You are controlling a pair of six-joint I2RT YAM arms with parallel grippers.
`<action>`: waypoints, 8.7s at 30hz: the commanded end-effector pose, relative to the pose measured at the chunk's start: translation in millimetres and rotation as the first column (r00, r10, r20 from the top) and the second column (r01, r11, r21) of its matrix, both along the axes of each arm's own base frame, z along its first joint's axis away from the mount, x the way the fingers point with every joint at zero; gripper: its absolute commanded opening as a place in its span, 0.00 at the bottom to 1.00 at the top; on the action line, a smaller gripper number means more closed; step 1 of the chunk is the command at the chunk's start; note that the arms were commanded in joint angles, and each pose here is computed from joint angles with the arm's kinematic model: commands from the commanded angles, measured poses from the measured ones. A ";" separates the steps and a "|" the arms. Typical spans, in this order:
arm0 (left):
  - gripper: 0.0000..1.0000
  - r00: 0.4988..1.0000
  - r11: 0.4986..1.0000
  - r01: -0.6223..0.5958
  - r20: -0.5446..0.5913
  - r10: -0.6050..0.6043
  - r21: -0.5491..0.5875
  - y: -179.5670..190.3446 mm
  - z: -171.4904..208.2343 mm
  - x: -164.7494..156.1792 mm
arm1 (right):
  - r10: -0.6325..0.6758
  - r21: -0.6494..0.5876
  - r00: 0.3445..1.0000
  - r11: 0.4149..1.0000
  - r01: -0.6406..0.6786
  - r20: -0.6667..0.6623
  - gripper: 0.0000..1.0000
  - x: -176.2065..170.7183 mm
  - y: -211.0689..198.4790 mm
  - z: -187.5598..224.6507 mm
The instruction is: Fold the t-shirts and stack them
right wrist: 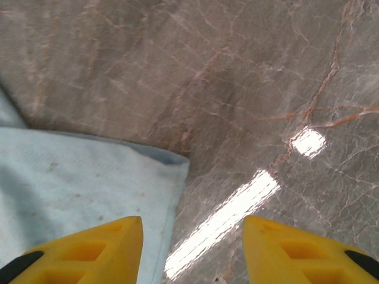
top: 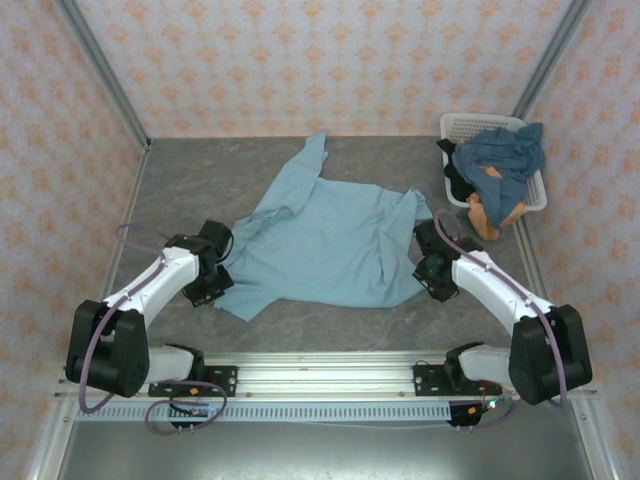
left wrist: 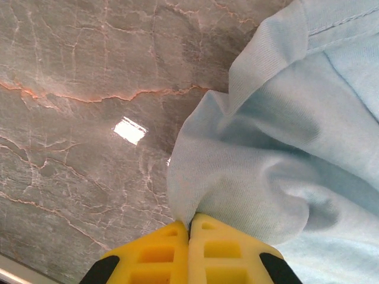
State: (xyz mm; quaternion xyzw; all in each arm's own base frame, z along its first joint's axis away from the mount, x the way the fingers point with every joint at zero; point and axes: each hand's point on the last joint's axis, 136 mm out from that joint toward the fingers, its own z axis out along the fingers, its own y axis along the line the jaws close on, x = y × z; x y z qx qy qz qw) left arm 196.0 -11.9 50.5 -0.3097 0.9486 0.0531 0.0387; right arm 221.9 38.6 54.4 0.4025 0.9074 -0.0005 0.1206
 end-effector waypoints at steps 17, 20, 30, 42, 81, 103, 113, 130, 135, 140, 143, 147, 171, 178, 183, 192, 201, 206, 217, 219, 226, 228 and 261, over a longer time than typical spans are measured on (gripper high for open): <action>0.00 1.000 0.999 0.015 0.028 -0.014 -0.052 -9.5 2.2 13.7 | 0.142 -0.012 0.984 0.990 -0.144 -0.110 0.28 22.2 4.8 -48.2; 0.00 0.997 0.997 0.017 0.074 -0.012 -0.071 -13.1 11.3 25.1 | 0.167 -0.017 0.985 0.986 -0.168 -0.051 0.00 40.2 8.3 -30.3; 0.00 0.829 0.987 -0.077 0.541 0.141 -0.139 8.3 193.6 134.9 | 0.253 -0.081 0.836 0.966 -0.245 0.487 0.00 146.5 30.3 215.6; 0.00 0.227 0.975 -0.162 0.956 0.188 -0.153 49.2 462.2 87.8 | 0.146 -0.053 0.416 0.973 -0.225 0.898 0.00 115.0 26.1 441.9; 0.00 -0.060 0.993 0.072 0.994 0.093 -0.089 50.6 584.5 156.9 | -0.017 0.156 0.370 0.924 -0.349 0.929 0.00 299.8 53.0 462.8; 0.00 0.853 0.868 -0.303 0.294 0.431 -0.393 -19.7 12.6 7.4 | 0.078 0.145 0.994 0.985 -0.088 0.073 0.00 123.8 35.6 5.1; 0.00 0.841 0.829 -0.403 0.201 0.503 -0.389 -19.8 -7.9 -19.2 | 0.013 0.063 0.999 0.998 -0.010 -0.042 0.00 38.3 5.2 -9.5; 0.00 0.850 0.860 -0.462 0.171 0.499 -0.216 4.2 1.8 -44.7 | -0.072 -0.031 0.985 0.997 0.068 -0.156 0.00 -9.8 -14.9 -26.8; 0.00 0.820 0.824 -0.512 0.148 0.553 -0.242 2.5 -5.2 -64.0 | -0.068 -0.063 0.983 0.996 0.058 -0.170 0.00 -11.3 -19.5 -26.0; 0.33 0.808 0.807 -0.515 0.153 0.570 -0.290 -2.9 8.5 -65.9 | -0.105 -0.092 0.976 0.992 0.089 -0.188 0.08 -20.2 -25.7 -23.0; 0.40 0.790 0.822 -0.491 0.249 0.560 -0.289 5.9 47.3 -56.9 | -0.122 -0.104 0.982 0.989 0.108 -0.146 0.33 -17.4 -30.4 -8.6; 0.41 0.786 0.844 -0.448 0.319 0.529 -0.296 7.2 81.7 -28.8 | -0.136 -0.112 0.990 0.985 0.132 -0.033 0.50 -4.2 -34.9 26.1; 0.20 0.932 0.912 -0.358 -0.023 0.361 -0.201 35.2 -46.1 143.8 | 0.140 0.112 0.978 0.986 -0.123 -0.158 0.36 127.5 52.7 -48.5; 0.19 0.947 0.923 -0.319 -0.025 0.321 -0.215 52.8 -56.0 198.7 | 0.131 0.095 0.972 0.989 -0.114 -0.197 0.38 176.2 61.9 -60.1; 0.25 0.964 0.960 -0.235 0.091 0.250 -0.152 72.1 -16.9 245.9 | 0.156 0.081 0.974 0.986 -0.144 -0.162 0.42 216.6 68.9 -50.7; 0.51 0.970 0.977 -0.197 0.129 0.207 -0.086 62.8 55.3 150.7 | 0.146 0.021 0.989 0.989 -0.146 -0.014 0.63 184.2 48.3 26.7; 0.52 0.969 0.937 -0.246 -0.034 0.246 -0.248 -2.0 0.4 -7.2 | 0.131 0.048 0.990 0.990 -0.130 -0.041 0.64 70.6 22.9 14.9; 0.52 0.983 0.947 -0.186 -0.049 0.180 -0.261 -14.9 -15.9 -15.4 | 0.142 0.051 0.986 0.989 -0.138 -0.087 0.63 42.7 12.7 -7.0; 0.29 0.987 0.966 -0.158 -0.038 0.153 -0.207 -6.1 -37.4 -6.9 | 0.145 0.051 0.984 0.989 -0.141 -0.103 0.61 42.1 9.5 -15.6; 0.21 0.988 0.967 -0.156 -0.032 0.153 -0.201 -5.0 -35.9 -6.5 | 0.140 0.040 0.985 0.990 -0.137 -0.101 0.61 43.5 7.4 -13.6; 0.00 0.986 0.969 -0.164 0.000 0.167 -0.185 -0.9 -13.7 -16.9 | 0.101 -0.004 0.990 0.995 -0.102 -0.102 0.58 45.1 -3.9 -13.8; 0.00 0.984 0.967 -0.173 0.008 0.178 -0.187 -0.8 -7.6 -21.1 | 0.084 -0.002 0.993 0.996 -0.084 -0.082 0.58 49.8 -5.5 -13.9; 0.00 0.845 0.783 -0.485 0.021 0.534 -0.390 -24.3 18.7 -89.4 | -0.025 -0.022 0.972 1.000 0.021 -0.235 0.00 -17.3 -20.8 -4.9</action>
